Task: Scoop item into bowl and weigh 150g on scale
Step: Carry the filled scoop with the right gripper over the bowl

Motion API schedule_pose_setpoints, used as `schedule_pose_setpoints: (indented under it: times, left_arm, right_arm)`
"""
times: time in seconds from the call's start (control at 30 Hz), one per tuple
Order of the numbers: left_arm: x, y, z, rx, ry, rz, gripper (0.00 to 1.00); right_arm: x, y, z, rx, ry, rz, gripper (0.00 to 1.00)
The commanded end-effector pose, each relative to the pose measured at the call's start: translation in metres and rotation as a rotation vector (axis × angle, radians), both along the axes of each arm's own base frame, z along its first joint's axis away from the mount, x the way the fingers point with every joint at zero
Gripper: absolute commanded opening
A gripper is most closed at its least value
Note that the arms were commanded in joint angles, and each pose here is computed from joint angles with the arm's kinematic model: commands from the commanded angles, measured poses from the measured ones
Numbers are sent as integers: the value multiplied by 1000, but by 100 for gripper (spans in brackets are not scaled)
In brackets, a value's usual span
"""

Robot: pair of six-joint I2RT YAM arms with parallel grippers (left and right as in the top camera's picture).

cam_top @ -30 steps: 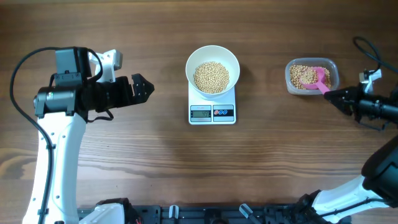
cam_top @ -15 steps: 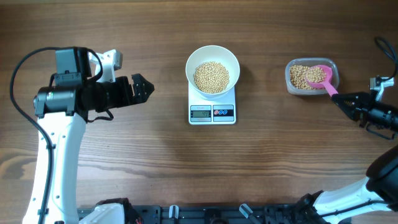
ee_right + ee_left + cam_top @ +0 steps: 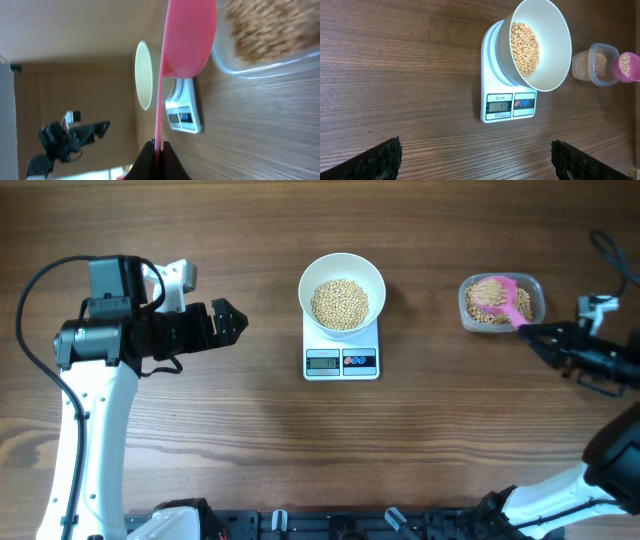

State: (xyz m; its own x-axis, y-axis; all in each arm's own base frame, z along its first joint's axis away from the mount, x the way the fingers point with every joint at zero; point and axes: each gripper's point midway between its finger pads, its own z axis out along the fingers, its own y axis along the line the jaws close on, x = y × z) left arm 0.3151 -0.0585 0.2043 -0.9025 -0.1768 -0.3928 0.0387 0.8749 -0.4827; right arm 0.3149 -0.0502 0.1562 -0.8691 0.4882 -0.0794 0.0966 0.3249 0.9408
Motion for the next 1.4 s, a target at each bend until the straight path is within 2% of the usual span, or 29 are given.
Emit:
schedule_pose_setpoints:
  times: [0.0, 0.17, 0.37, 0.6, 0.7, 0.83, 1.0, 1.13, 1.37]
  left_arm:
    - [2, -3, 9, -6, -32, -27, 100]
    - [2, -3, 9, -6, -32, -27, 100]
    - [2, -3, 9, -6, -32, -27, 100]
    - [2, -3, 9, -6, -32, -27, 100]
    - [2, -3, 9, -6, -32, -27, 100]
    - [2, -3, 9, -6, -32, -27, 100]
    - [2, -3, 9, -6, -32, -27, 100]
    - [2, -3, 9, -6, -32, -27, 100]
    - [2, -3, 9, -6, -32, -27, 100]
  right_arm:
    - [8, 35, 5, 42, -52, 95, 4]
    - [22, 83, 37, 150, -148, 183, 4]
    - [25, 124, 56, 195, -200, 287, 4]
    - [24, 171, 55, 206, -149, 418, 5]
    - [30, 183, 38, 98, -51, 443, 5]
    - [48, 187, 44, -71, -64, 383, 5]
    - [62, 192, 72, -221, -221, 327, 5]
    - [67, 198, 67, -386, -246, 289, 4]
    - [65, 217, 55, -495, -271, 322, 4]
